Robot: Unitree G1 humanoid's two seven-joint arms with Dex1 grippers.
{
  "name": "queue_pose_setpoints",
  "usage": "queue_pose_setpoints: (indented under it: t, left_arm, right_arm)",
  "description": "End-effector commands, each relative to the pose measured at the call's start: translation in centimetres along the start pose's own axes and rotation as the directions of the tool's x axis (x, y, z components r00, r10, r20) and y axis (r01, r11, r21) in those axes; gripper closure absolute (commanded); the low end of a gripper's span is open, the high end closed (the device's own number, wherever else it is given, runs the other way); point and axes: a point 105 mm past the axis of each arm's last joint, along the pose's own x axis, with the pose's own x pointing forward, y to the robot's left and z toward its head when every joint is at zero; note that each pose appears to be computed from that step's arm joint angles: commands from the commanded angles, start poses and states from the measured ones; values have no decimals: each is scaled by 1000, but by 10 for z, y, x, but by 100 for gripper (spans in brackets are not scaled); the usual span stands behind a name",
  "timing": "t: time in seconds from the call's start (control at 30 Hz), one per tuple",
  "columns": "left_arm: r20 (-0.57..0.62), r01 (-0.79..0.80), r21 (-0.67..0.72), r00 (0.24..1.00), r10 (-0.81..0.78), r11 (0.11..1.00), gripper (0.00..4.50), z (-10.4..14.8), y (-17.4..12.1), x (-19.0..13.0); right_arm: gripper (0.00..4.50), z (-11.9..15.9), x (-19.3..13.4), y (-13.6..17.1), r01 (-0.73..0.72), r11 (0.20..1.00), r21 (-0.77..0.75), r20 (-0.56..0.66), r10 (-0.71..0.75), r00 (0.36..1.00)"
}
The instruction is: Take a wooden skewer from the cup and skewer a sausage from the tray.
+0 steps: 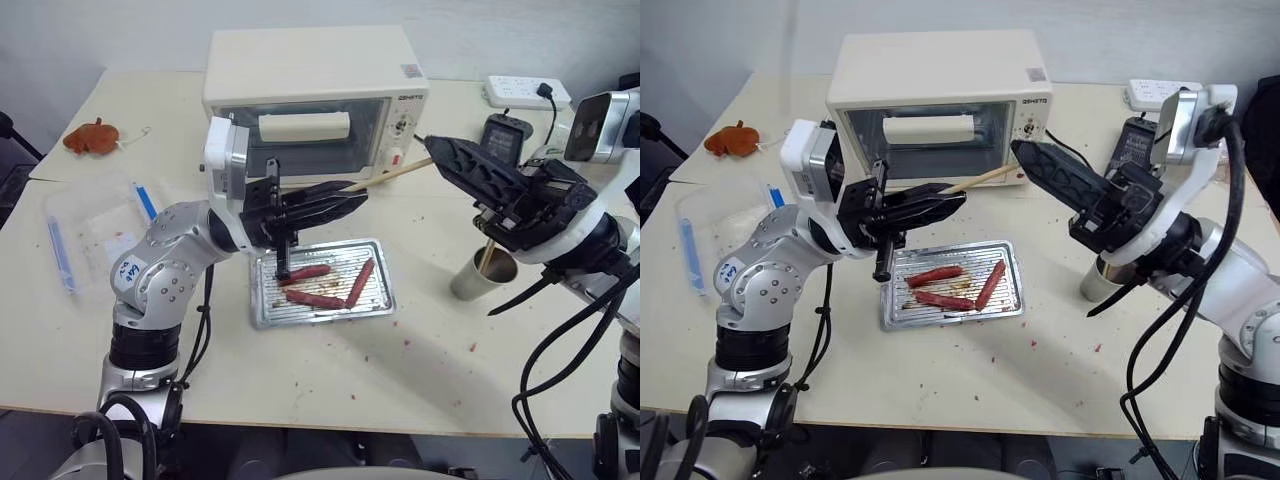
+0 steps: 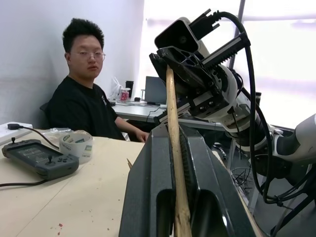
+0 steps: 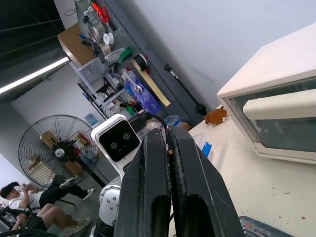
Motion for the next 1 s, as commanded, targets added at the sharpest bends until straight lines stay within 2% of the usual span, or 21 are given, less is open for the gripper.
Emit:
queue_pose_setpoints:
  t: [0.03,0.2,0.23,0.3,0.5,0.6,0.67,0.73,0.8,0.9,1.0]
  left_arm:
    - [20,-16,49,1000,15,999,448,12,2,0]
    - [0,-47,73,999,47,996,448,13,8,-3]
    - [-1,-51,76,999,51,996,450,14,9,-4]
    - [-6,-61,84,998,61,995,450,16,11,-6]
    - [-51,-105,119,992,112,987,450,21,17,-21]
    - [-118,-126,133,983,142,983,450,20,16,-37]
    - [-188,-136,139,969,161,981,450,19,11,-54]
    - [-260,-148,145,948,182,978,450,19,6,-72]
    - [-310,-166,152,928,206,974,450,20,2,-85]
    - [-375,-205,170,891,255,964,450,25,-5,-105]
    - [-422,-241,186,856,299,953,450,30,-14,-122]
  right_arm:
    - [450,6,0,14,-43,998,-37,21,44,999]
    - [450,1,-1,11,-21,999,-35,-7,21,1000]
    - [402,0,-1,10,-16,999,-32,-12,16,1000]
    - [350,-3,-2,8,0,999,-35,-40,-1,999]
    - [157,-2,-4,1,37,989,-144,-174,-62,983]
    - [157,2,-3,-8,19,956,-292,-289,-107,951]
    - [157,2,-3,-17,-35,905,-424,-398,-151,905]
    - [157,-4,-4,-31,-155,811,-565,-520,-203,830]
    - [157,-11,-7,-45,-301,712,-635,-619,-235,750]
    - [157,-25,-4,-61,-506,607,-613,-741,-221,634]
    - [100,-42,3,-73,-661,530,-532,-832,-180,525]
